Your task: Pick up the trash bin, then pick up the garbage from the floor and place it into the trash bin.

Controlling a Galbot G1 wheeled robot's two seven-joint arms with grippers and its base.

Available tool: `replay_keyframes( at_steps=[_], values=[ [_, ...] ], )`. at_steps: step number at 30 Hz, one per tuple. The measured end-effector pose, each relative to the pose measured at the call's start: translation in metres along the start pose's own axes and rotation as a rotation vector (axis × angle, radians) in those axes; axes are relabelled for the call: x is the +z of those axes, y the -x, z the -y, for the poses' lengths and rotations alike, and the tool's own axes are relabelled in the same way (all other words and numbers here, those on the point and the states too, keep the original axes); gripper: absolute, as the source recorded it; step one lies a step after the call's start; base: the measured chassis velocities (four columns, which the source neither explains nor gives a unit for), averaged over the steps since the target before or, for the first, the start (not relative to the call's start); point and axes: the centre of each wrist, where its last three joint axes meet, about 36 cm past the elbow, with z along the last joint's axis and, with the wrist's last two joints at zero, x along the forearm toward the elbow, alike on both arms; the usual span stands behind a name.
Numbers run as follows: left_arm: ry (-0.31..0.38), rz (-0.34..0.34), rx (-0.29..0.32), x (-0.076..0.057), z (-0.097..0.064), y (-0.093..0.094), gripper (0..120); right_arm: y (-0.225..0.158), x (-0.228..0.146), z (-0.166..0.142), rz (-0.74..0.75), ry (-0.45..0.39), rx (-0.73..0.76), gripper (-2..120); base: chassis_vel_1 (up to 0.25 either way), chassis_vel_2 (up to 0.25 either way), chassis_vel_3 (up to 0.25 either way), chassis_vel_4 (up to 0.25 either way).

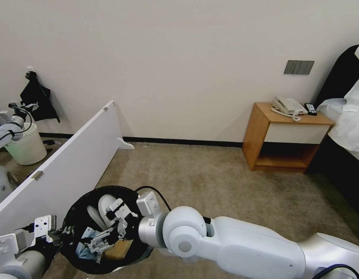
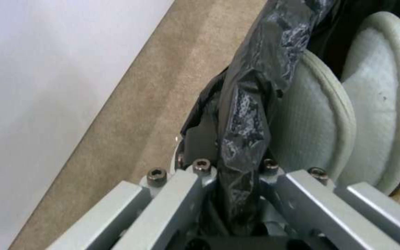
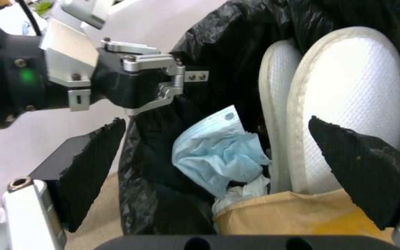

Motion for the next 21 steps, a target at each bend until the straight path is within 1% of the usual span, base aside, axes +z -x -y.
replay_keyframes(
  at_steps=[5, 7, 8, 10, 11, 13, 14, 16, 17, 19, 20, 21],
  values=[
    [-0.002, -0.003, -0.011, 0.000, -0.003, 0.001, 2, -0.011, -0.001, 0.002, 0.041, 0.000, 0.001, 100, 0.000, 0.000, 0.000, 0.000],
    [-0.009, -0.003, -0.019, 0.000, -0.006, 0.001, 2, -0.024, -0.014, 0.009, 0.155, 0.003, 0.002, 100, 0.000, 0.000, 0.000, 0.000],
    [-0.009, -0.003, -0.019, 0.000, -0.006, 0.001, 2, -0.024, -0.014, 0.009, 0.155, 0.003, 0.002, 100, 0.000, 0.000, 0.000, 0.000],
    [-0.012, -0.002, -0.023, 0.000, -0.007, 0.001, 2, -0.036, -0.028, 0.019, 0.258, -0.007, 0.010, 100, 0.000, 0.000, 0.000, 0.000],
    [-0.012, -0.002, -0.023, 0.000, -0.007, 0.001, 2, -0.036, -0.028, 0.019, 0.258, -0.007, 0.010, 100, 0.000, 0.000, 0.000, 0.000],
    [-0.018, 0.002, -0.028, 0.000, -0.009, 0.001, 2, -0.049, -0.041, 0.031, 0.355, -0.009, 0.038, 100, 0.000, 0.000, 0.000, 0.000],
    [-0.018, 0.002, -0.028, 0.000, -0.009, 0.001, 2, -0.049, -0.041, 0.031, 0.355, -0.009, 0.038, 100, 0.000, 0.000, 0.000, 0.000],
    [-0.027, 0.009, -0.035, -0.001, -0.010, 0.001, 2, -0.064, -0.050, 0.049, 0.427, 0.014, 0.096, 100, 0.000, 0.000, 0.000, 0.000],
    [-0.027, 0.009, -0.035, -0.001, -0.010, 0.001, 2, -0.064, -0.050, 0.049, 0.427, 0.014, 0.096, 100, 0.000, 0.000, 0.000, 0.000],
    [-0.033, 0.016, -0.041, -0.002, -0.013, 0.000, 2, -0.078, -0.045, 0.069, 0.458, 0.048, 0.176, 100, 0.000, 0.000, 0.000, 0.000],
    [-0.033, 0.016, -0.041, -0.002, -0.013, 0.000, 2, -0.078, -0.045, 0.069, 0.458, 0.048, 0.176, 100, 0.000, 0.000, 0.000, 0.000],
    [-0.035, 0.018, -0.043, -0.002, -0.014, 0.000, 2, -0.085, -0.041, 0.080, 0.467, 0.057, 0.221, 100, 0.000, 0.000, 0.000, 0.000]
  ],
)
